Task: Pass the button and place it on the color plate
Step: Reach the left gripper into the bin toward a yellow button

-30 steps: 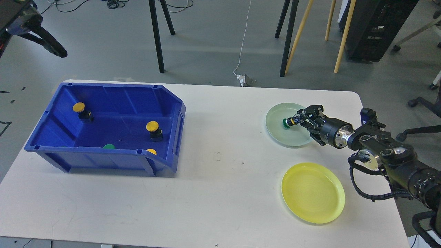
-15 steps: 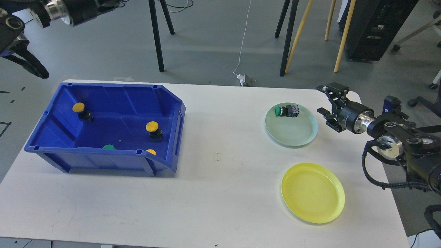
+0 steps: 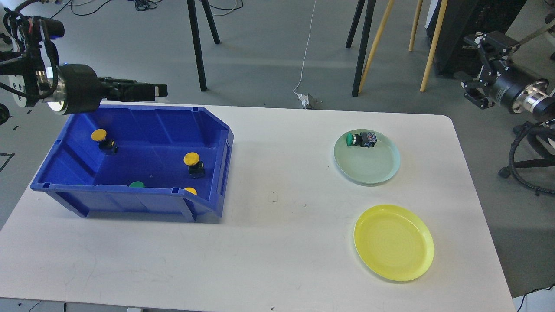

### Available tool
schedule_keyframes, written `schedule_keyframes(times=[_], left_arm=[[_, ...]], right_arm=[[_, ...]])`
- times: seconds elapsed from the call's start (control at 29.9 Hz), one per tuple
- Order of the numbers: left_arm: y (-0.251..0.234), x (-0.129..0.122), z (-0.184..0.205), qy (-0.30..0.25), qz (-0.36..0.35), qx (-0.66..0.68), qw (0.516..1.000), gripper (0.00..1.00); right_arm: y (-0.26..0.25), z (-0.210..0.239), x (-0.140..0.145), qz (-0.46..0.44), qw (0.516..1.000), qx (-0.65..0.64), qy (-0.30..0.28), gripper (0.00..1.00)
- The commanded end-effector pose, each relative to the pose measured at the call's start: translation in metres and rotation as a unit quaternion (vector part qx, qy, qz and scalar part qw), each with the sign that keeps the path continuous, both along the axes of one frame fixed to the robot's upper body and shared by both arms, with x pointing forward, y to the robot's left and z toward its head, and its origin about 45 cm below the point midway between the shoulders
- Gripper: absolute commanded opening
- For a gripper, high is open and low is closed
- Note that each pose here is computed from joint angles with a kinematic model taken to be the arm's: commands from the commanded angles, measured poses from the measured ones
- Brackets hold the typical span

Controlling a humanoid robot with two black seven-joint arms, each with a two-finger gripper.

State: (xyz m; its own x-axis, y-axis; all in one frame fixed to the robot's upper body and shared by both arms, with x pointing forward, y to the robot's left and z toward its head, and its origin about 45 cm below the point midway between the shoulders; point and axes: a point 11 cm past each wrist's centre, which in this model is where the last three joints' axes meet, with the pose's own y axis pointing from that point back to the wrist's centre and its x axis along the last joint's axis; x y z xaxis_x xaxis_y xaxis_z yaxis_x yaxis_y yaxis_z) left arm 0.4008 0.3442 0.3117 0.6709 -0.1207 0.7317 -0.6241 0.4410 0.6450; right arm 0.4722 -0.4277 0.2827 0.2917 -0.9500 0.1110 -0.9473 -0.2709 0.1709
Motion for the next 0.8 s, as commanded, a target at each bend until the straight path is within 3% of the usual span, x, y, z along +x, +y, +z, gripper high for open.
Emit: schedule_keyframes(times=[0.0,0.13,0.27,0.47,0.77], left_arm=[[-0.009,-0.002,-0.017,0.0,-0.025,0.061,0.998,0.95],[-0.043,0.006,-0.047,-0.002,-0.079,0.107,0.991,0.95],[-0.054,0.005,-0.089,0.026,-0.086,0.121,0.989,0.95],[-0.064,0.006,-0.116,0.048,-0.082,0.116,0.989,0.95],[-0.048,0.012,-0.13,0.062,-0.054,0.127,0.988,0.95]], right_arm=[[-0.009,0.013,0.001,-0.007,1.0,-0.01,-0.004,0.88],[-0.015,0.029,0.004,-0.015,1.0,-0.013,-0.019,0.88],[-0.052,0.053,-0.007,-0.045,0.998,-0.032,-0.041,0.88],[-0.063,-0.021,-0.038,-0.046,0.997,-0.05,0.04,0.88],[-0.067,-0.077,-0.068,-0.047,0.992,-0.053,0.103,0.88]])
